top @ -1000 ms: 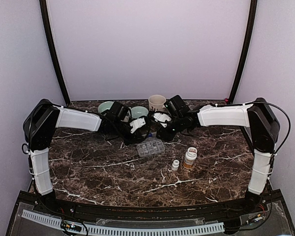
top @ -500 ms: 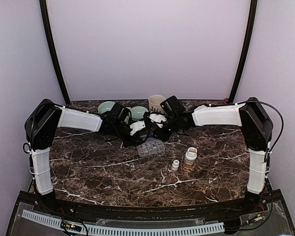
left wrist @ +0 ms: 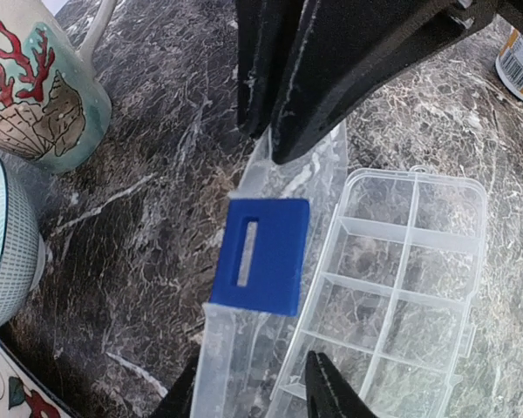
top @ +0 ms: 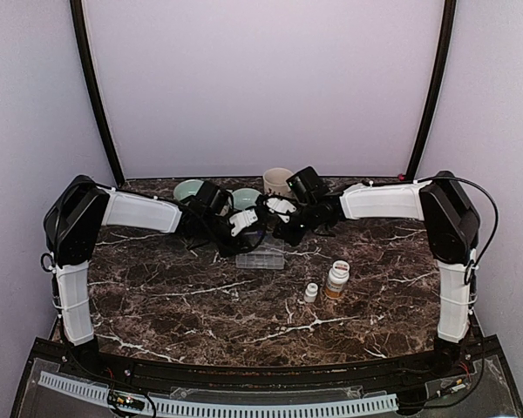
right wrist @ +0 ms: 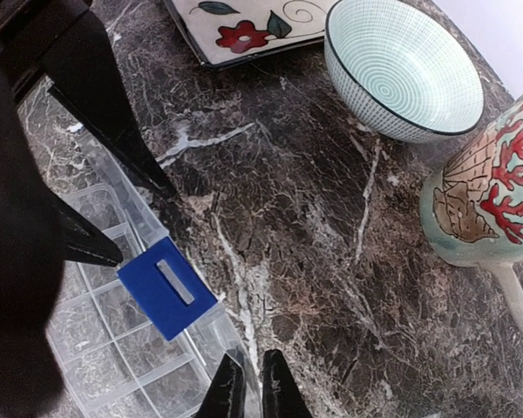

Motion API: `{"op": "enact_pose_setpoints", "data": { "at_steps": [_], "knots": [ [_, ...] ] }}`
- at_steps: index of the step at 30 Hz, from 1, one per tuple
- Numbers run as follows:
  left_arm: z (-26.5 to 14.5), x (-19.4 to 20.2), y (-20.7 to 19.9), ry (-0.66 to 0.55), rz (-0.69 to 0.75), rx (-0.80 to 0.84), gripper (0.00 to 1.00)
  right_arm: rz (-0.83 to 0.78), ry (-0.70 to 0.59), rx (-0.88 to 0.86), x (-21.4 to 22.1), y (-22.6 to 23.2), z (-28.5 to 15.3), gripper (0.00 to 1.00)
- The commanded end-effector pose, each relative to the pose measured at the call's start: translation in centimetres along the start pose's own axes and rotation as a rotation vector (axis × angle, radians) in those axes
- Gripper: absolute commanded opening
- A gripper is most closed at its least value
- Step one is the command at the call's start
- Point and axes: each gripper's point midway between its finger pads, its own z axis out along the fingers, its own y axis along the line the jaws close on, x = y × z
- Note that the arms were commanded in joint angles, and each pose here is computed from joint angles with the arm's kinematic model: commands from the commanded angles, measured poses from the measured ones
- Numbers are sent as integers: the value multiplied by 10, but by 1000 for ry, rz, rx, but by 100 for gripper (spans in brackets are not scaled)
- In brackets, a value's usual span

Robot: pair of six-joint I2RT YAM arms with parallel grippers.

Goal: Sort the pills into containers
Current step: Adjust the pill container at the center of the board.

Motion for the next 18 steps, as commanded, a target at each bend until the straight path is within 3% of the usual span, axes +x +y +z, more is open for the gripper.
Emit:
{"op": "enact_pose_setpoints", "data": {
  "at_steps": [1, 5, 18],
  "knots": [
    [-25, -35, 18, -86, -60, -91, 41, 12, 38, -23, 10, 4, 4, 5],
    [-32, -40, 25, -98, -101, -126, 48, 24, 37, -22, 10, 5, 0, 2],
    [-41, -35, 33, -120, -213, -200, 51, 123, 47, 76, 14, -8, -18, 1]
  ]
}}
